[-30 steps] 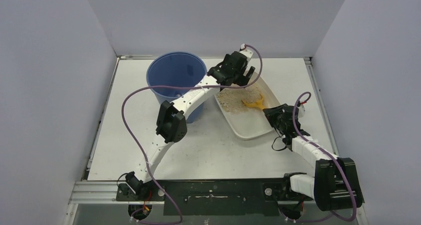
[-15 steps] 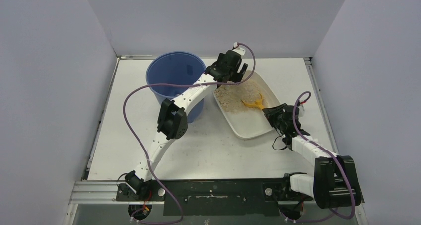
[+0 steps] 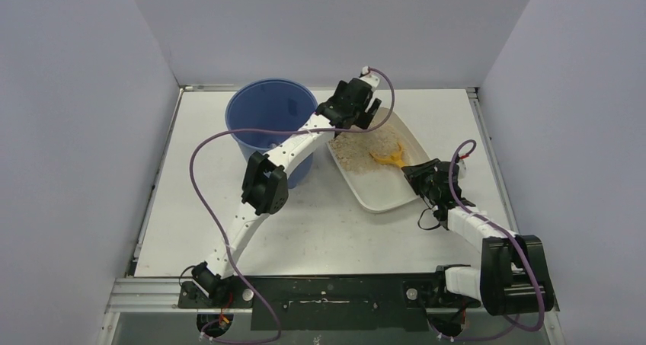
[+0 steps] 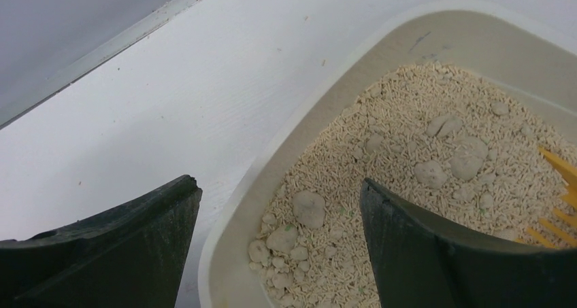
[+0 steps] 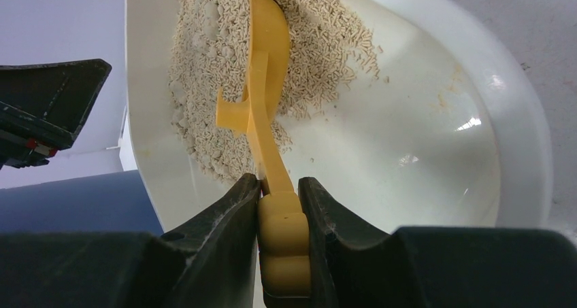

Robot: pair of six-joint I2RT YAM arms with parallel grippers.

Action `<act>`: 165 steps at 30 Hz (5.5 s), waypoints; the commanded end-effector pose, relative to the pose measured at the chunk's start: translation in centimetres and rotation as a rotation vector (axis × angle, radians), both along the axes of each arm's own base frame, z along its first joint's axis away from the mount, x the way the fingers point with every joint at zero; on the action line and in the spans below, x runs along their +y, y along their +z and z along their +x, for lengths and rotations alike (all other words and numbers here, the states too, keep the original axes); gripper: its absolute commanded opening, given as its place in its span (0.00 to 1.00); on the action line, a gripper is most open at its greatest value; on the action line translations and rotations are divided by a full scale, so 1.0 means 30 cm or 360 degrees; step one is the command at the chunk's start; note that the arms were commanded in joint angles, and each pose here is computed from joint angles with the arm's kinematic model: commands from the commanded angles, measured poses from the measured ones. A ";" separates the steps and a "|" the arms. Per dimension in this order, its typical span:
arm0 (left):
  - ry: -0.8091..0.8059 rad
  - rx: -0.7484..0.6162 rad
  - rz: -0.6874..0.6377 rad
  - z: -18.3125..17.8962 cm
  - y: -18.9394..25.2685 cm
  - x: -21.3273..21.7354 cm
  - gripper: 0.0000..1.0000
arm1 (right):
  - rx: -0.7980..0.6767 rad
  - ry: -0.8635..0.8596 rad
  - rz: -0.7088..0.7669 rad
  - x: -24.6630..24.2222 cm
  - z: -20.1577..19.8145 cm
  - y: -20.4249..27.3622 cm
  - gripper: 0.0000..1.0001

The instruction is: Clean the litter box

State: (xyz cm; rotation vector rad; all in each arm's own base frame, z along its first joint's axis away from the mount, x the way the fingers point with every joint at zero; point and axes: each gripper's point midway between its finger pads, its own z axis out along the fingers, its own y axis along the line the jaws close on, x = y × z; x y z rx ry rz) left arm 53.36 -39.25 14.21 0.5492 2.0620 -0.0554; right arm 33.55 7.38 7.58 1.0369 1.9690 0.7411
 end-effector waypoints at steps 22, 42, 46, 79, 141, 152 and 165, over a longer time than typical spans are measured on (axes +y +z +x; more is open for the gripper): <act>-0.0144 -0.0254 -0.0388 -0.132 0.229 -0.270 0.89 | 0.0290 0.0118 -0.0037 0.019 -0.114 -0.150 0.00; -0.0151 -0.0034 -0.0755 0.032 0.108 -0.184 0.86 | 0.0297 0.0131 -0.0022 0.025 -0.116 -0.160 0.00; -0.0104 -0.0045 -0.0708 0.077 0.080 -0.134 0.87 | 0.0303 0.0133 -0.0024 0.025 -0.116 -0.165 0.00; -0.0131 0.0157 -0.0280 0.100 -0.154 0.037 0.72 | 0.0308 0.0136 -0.0008 0.029 -0.127 -0.177 0.00; -0.0324 0.0337 -0.0174 -0.806 -0.180 0.188 0.00 | 0.0230 0.0740 -0.0053 0.062 -0.376 -0.109 0.00; -0.0263 0.0330 -0.0170 -0.895 -0.141 0.263 0.00 | 0.0124 0.0796 -0.0066 0.073 -0.363 -0.126 0.00; -0.0119 0.0316 -0.0254 -0.902 -0.121 0.309 0.00 | -0.0229 0.0960 0.0260 0.184 -0.339 -0.049 0.00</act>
